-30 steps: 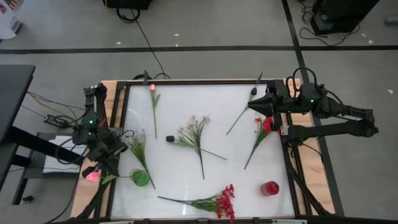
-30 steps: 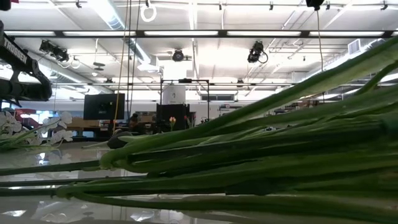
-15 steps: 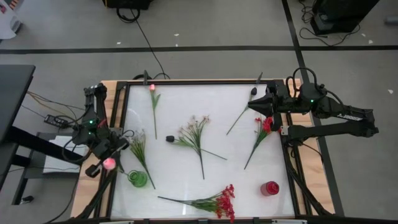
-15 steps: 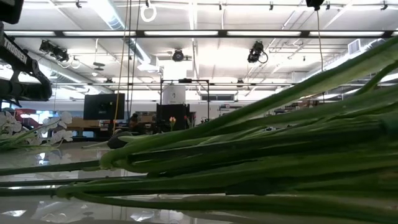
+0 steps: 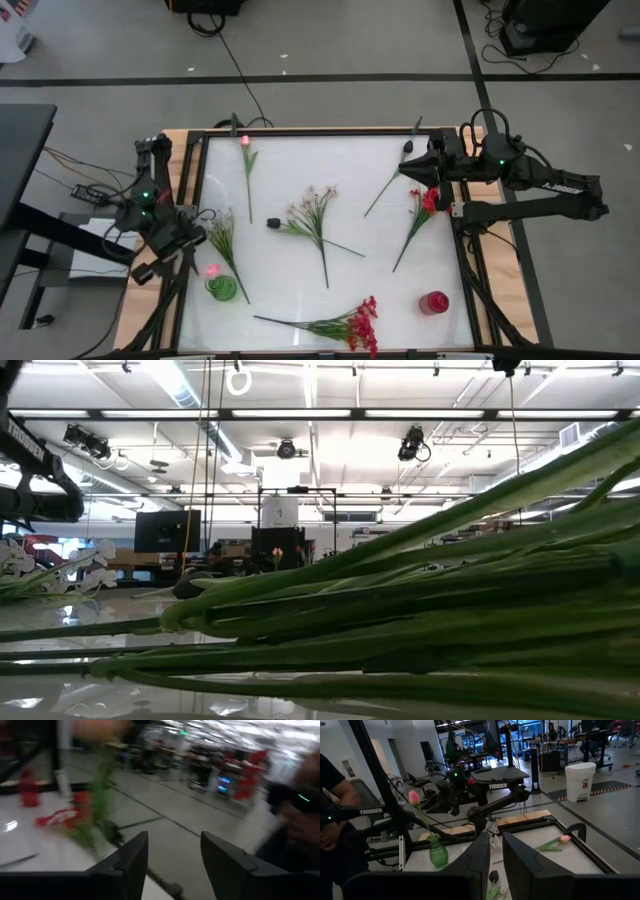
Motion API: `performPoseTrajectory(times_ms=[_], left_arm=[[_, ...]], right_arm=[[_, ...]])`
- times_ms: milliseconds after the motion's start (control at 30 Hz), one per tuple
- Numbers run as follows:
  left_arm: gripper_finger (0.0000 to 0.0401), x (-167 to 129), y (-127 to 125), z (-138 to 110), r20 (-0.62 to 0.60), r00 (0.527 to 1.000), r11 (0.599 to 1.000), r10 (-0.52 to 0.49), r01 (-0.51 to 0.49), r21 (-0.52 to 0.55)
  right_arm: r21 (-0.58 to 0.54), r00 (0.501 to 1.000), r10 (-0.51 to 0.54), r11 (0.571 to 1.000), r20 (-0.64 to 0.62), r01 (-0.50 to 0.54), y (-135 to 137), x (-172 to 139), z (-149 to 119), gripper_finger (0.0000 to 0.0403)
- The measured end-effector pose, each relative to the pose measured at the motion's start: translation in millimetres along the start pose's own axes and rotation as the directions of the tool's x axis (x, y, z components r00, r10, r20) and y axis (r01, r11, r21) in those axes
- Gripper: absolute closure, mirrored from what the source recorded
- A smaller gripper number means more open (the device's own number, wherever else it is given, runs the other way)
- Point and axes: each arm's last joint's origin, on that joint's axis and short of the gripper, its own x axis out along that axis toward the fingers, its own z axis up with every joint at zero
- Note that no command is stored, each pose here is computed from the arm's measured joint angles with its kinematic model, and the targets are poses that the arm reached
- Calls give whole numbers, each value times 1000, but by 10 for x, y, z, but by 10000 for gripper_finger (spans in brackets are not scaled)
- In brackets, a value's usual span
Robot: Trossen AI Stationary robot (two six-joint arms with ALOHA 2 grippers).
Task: Sort flowers into vase by color
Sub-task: Put the pink flower into the green vase
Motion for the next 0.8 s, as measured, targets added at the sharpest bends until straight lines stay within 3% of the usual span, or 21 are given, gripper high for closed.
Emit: performPoseTrajectory(times_ms=[100,233,367,567,667,800], left_arm=[[208,-81,3,119,-61,998,999,-10,13,33],[207,-262,56,339,-128,989,997,69,-64,42],[207,-454,121,543,-152,976,984,155,-167,-66],[222,-635,193,691,-168,957,889,237,-284,-359],[236,-655,212,742,-123,945,860,304,-328,-392],[256,-672,249,791,-54,889,812,455,-439,-386]], right_arm=[[0,1000,0,1000,0,0,0,-1,1,341],[0,1000,0,1000,0,0,0,0,0,341],[0,1000,0,1000,0,0,0,0,0,341],[0,1000,0,1000,0,0,0,-1,1,341],[0,1000,0,1000,0,0,0,0,0,341],[0,1000,0,1000,0,0,0,0,1,341]])
